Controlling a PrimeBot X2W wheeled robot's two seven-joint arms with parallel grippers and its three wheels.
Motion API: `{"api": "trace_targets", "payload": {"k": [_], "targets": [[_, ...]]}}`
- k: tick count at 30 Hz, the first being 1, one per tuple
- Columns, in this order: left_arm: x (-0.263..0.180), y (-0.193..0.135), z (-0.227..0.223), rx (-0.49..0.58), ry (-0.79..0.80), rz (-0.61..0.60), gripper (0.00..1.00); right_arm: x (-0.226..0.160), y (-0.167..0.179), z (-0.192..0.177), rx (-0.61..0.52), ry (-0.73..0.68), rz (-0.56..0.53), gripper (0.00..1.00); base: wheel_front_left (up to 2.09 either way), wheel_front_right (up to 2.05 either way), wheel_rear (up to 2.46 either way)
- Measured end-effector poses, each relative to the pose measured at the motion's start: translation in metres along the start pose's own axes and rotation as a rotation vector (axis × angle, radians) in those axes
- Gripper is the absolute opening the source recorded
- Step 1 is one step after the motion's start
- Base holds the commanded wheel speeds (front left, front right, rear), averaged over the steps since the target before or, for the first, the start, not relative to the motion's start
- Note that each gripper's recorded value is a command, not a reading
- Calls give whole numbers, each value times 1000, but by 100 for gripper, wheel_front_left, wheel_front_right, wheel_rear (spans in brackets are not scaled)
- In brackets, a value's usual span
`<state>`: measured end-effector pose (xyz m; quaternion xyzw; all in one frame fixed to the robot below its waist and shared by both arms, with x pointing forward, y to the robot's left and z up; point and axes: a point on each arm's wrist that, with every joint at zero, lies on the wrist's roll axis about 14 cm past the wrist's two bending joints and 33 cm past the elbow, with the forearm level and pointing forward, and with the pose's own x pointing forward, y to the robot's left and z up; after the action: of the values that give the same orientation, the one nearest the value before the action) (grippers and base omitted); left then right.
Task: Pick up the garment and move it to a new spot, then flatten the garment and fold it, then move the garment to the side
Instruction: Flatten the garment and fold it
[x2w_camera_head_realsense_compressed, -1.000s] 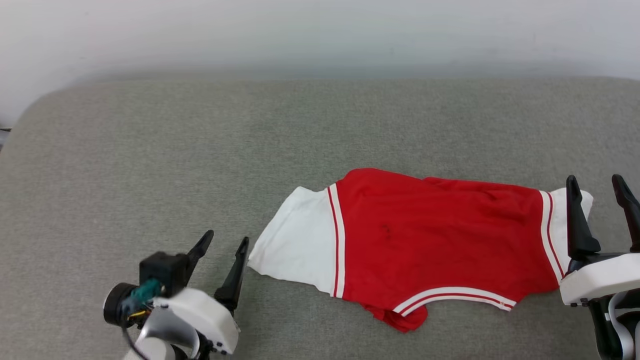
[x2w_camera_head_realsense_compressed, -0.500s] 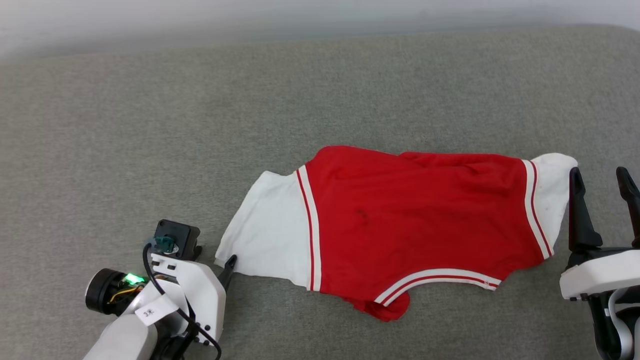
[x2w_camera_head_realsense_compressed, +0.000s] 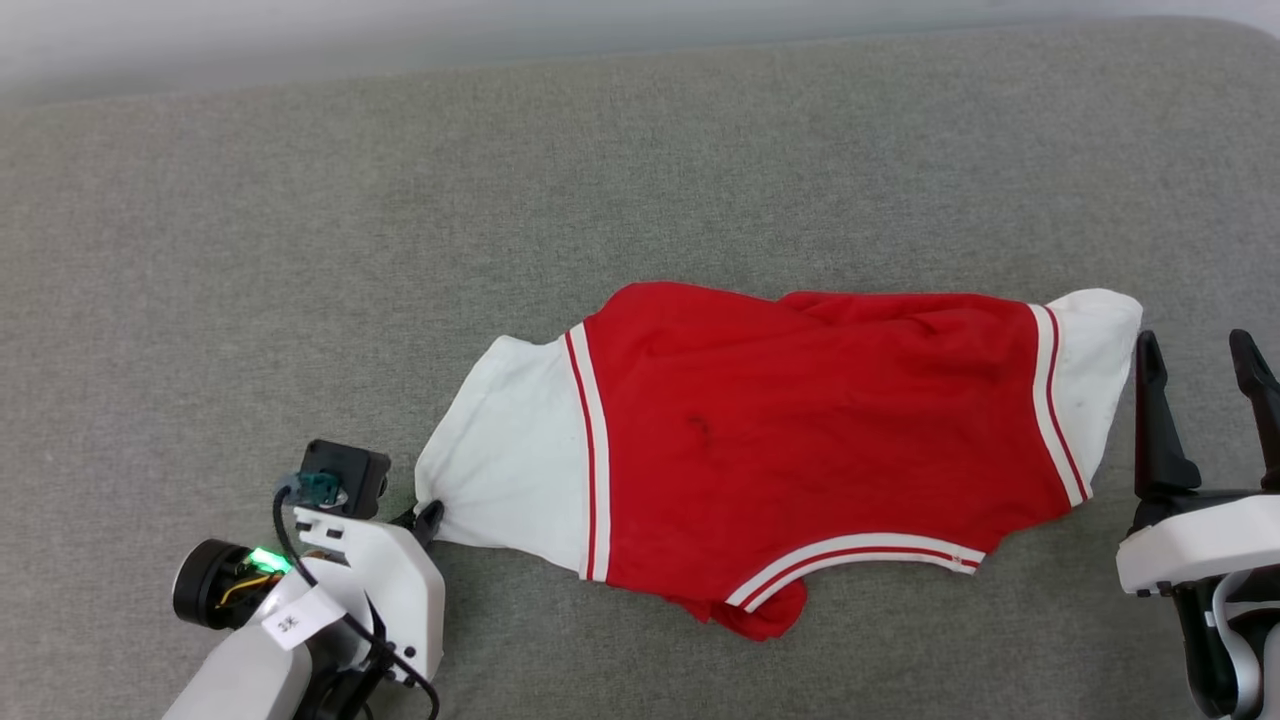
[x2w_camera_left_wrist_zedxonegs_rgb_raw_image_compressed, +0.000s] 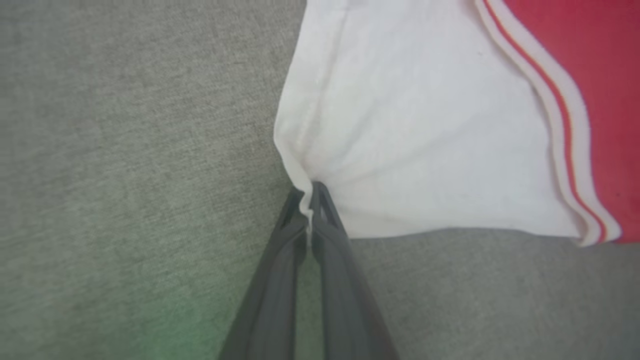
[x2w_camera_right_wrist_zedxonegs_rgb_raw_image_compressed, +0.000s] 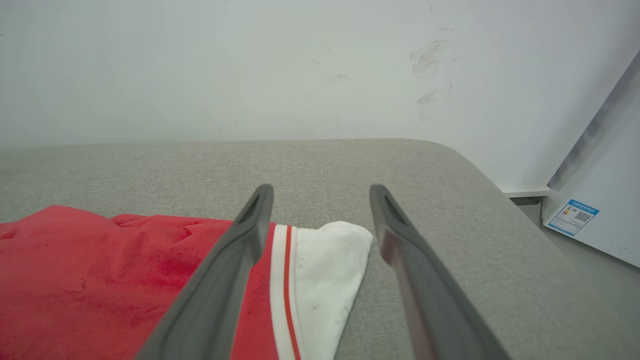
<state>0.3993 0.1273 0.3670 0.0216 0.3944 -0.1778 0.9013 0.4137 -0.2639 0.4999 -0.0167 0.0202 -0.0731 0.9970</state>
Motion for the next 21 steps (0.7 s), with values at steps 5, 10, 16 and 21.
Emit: {"api": "trace_targets", "payload": {"k": [5,10,16,21], "targets": [[-15,26,24,-45,-149,101,0,-2,4,1,-8,23,24,100,0,0,0],[-46,58,52,-82,-304,210,0,-7,11,-7,-9,81,57,100,0,0,0],[-80,82,51,-122,-373,298,0,-12,23,-20,-14,158,105,100,0,0,0],[-98,88,37,-160,-375,323,0,-11,30,-27,-28,219,142,100,0,0,0]]}}
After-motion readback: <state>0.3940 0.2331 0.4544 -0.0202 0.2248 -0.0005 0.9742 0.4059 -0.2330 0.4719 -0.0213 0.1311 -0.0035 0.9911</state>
